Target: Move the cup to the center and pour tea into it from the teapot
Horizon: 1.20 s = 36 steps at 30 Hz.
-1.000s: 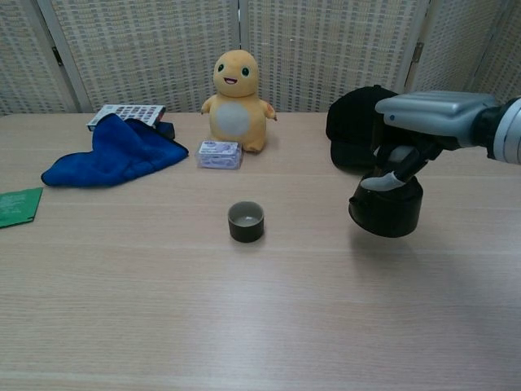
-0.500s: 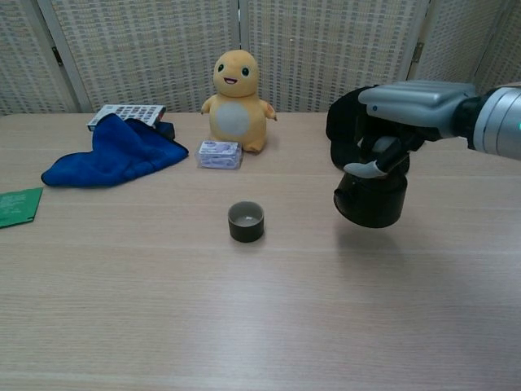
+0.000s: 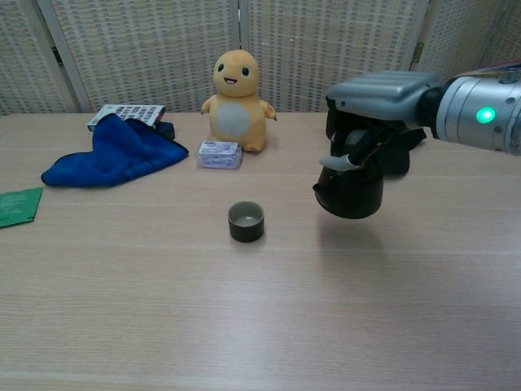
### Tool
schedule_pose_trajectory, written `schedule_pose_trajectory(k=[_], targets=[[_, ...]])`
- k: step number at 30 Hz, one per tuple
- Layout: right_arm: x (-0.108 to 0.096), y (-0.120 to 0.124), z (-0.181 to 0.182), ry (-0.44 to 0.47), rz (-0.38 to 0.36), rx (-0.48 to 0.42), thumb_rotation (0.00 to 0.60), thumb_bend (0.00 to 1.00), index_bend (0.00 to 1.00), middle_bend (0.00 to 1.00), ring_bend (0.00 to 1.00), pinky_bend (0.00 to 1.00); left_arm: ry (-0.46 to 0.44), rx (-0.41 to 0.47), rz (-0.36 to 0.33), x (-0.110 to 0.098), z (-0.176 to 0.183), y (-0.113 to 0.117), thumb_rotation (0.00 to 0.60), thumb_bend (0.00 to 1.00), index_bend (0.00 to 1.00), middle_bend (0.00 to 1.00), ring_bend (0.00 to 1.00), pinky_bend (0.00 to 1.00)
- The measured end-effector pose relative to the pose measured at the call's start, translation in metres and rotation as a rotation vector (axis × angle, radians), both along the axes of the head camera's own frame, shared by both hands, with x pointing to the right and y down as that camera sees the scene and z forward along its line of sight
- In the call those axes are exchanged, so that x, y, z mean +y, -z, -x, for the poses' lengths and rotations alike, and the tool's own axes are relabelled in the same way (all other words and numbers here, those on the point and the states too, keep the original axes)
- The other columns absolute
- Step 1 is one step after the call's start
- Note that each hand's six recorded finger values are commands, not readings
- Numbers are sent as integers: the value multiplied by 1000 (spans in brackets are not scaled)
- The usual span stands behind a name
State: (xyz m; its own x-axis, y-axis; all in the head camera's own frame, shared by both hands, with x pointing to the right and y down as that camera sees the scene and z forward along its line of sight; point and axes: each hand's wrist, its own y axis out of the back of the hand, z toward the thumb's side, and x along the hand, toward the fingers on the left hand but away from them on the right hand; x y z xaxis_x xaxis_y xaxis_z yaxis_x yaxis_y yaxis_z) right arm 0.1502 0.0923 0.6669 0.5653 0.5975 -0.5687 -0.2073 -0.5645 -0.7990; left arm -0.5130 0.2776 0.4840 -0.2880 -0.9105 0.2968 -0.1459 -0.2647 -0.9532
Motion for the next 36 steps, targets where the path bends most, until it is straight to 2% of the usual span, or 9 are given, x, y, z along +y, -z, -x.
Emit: schedule_pose_trajectory(k=[19, 29, 36], targets=[[-9, -7, 54, 124, -76, 71, 423, 380, 1000, 973, 962, 537, -32, -7, 6, 3, -5, 1, 237, 70, 92, 245, 367, 258], [-10, -11, 75, 171, -108, 107, 428, 380, 1000, 973, 962, 537, -95, 17, 27, -2, -19, -3, 239, 69, 92, 245, 367, 258], [-11, -11, 85, 200, -130, 125, 443, 382, 1000, 973, 962, 537, -175, 34, 76, -5, -35, -12, 244, 70, 92, 245, 367, 254]])
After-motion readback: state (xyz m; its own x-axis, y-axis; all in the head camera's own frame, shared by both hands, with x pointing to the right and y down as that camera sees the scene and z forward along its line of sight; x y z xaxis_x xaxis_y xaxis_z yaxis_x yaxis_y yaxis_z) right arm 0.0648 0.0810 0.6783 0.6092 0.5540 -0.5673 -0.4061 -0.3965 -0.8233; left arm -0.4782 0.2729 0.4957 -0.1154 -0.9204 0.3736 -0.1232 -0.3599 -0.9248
